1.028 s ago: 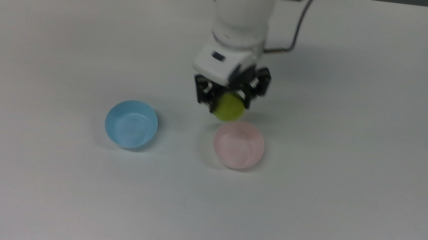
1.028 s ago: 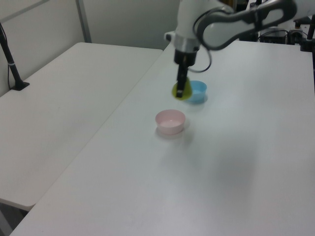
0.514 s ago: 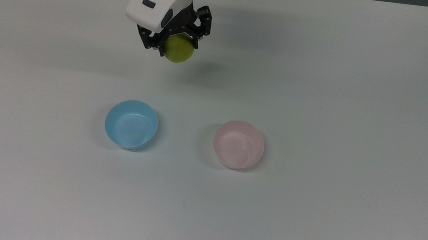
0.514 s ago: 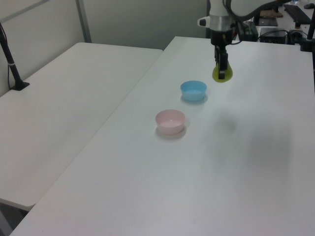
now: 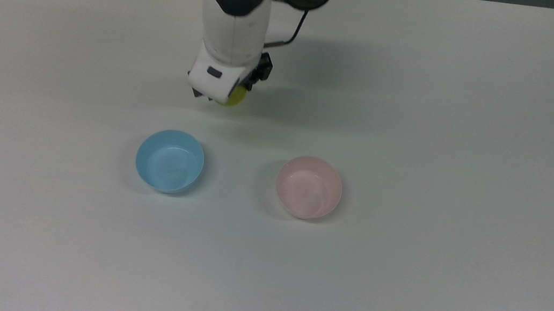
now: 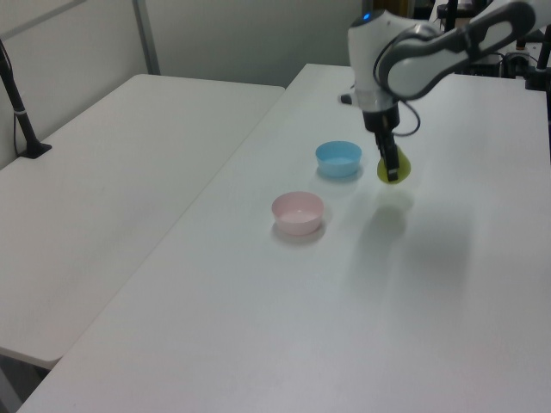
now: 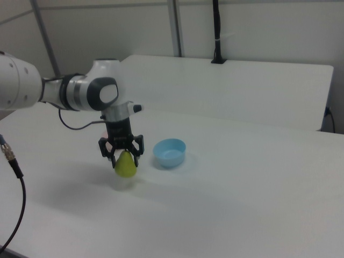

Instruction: Pick up a pear from the bowl

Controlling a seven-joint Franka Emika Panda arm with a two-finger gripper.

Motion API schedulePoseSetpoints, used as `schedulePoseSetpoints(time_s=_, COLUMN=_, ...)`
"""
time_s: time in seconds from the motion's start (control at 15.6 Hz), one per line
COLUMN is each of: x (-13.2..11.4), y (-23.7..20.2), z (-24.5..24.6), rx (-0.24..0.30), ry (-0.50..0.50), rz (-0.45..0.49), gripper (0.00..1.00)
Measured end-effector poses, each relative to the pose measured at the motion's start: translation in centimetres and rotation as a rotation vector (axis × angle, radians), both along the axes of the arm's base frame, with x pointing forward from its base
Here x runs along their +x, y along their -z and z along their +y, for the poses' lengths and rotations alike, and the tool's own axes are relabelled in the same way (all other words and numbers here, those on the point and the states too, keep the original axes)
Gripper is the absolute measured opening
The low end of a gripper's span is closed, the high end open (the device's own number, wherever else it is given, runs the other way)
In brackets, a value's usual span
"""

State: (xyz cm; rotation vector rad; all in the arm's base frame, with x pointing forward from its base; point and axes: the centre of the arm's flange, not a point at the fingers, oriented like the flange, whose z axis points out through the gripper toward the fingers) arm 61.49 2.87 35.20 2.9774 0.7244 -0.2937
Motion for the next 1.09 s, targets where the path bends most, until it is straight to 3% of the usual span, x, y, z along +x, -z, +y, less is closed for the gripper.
schedulePoseSetpoints(time_s=0.26, x=0.5, y=2.1, z=0.3, rx=-0.016, ry=0.007, rz=0.004, gripper=0.76)
schedulePoseSetpoints(time_s=0.45, x=0.7, y=1.4, z=-0.2, rx=-0.017, ry=0.022, rz=-0.010, gripper=0.99)
schedulePoseSetpoints(time_s=0.64, x=1.0, y=0.2, z=-0.5, rx=-0.017, ry=0.032, rz=-0.033, gripper=1.00)
schedulePoseSetpoints(time_s=0.84, x=1.6, y=-2.7, z=-0.8, rx=-0.020, ry=0.082, rz=-0.081, gripper=1.00)
schedulePoseSetpoints(time_s=1.09, x=0.1, y=-11.1, z=-1.2, rx=-0.035, ry=0.277, rz=-0.110, gripper=1.00)
